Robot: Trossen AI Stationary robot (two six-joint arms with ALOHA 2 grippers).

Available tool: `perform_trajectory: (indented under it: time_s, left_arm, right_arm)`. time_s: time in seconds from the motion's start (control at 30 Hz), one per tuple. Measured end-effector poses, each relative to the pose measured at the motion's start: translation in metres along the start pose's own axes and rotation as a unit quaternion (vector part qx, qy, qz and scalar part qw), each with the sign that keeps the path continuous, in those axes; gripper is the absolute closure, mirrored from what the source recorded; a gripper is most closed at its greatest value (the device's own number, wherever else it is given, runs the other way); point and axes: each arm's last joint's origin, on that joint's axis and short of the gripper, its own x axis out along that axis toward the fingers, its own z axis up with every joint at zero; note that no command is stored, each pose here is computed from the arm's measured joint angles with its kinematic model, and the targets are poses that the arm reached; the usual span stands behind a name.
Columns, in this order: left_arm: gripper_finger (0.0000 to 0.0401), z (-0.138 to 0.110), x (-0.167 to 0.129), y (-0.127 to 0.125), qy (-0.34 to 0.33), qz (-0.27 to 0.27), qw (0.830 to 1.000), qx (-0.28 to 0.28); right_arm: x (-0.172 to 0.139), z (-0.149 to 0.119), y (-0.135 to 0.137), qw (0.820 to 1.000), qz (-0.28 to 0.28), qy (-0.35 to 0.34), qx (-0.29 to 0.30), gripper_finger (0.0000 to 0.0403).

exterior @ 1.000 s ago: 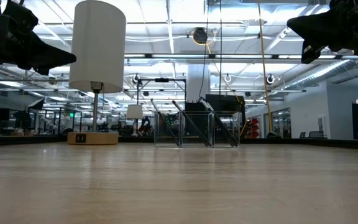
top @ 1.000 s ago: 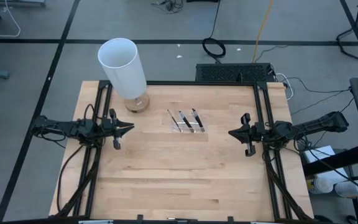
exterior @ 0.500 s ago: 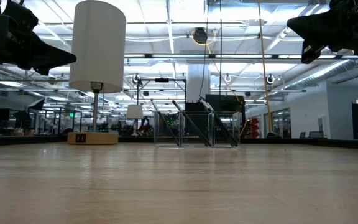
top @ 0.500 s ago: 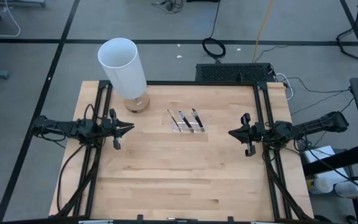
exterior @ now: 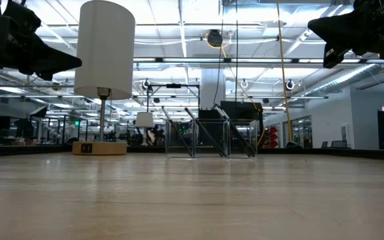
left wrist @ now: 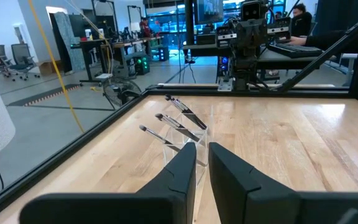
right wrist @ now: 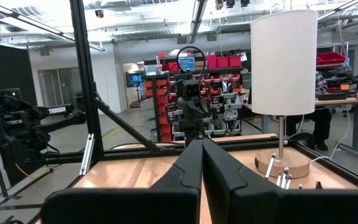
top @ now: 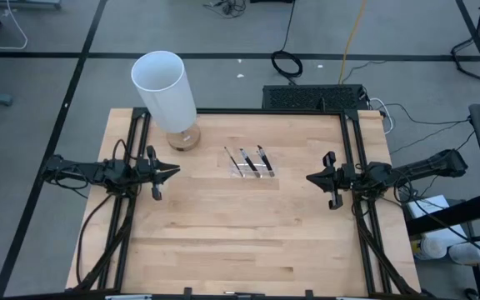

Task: Put items in baskets/containers
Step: Return to home position

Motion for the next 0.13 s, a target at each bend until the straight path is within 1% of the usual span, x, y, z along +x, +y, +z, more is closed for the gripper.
perform_trajectory:
  time_s: [0.13]
  left_arm:
    - [0.0348, 0.0, 0.0, 0.0, 0.0, 0.0, 1.0, 0.0]
  right_arm:
    - [0.0, 0.0, 0.0, 1.0, 0.0, 0.0, 0.0, 0.0403]
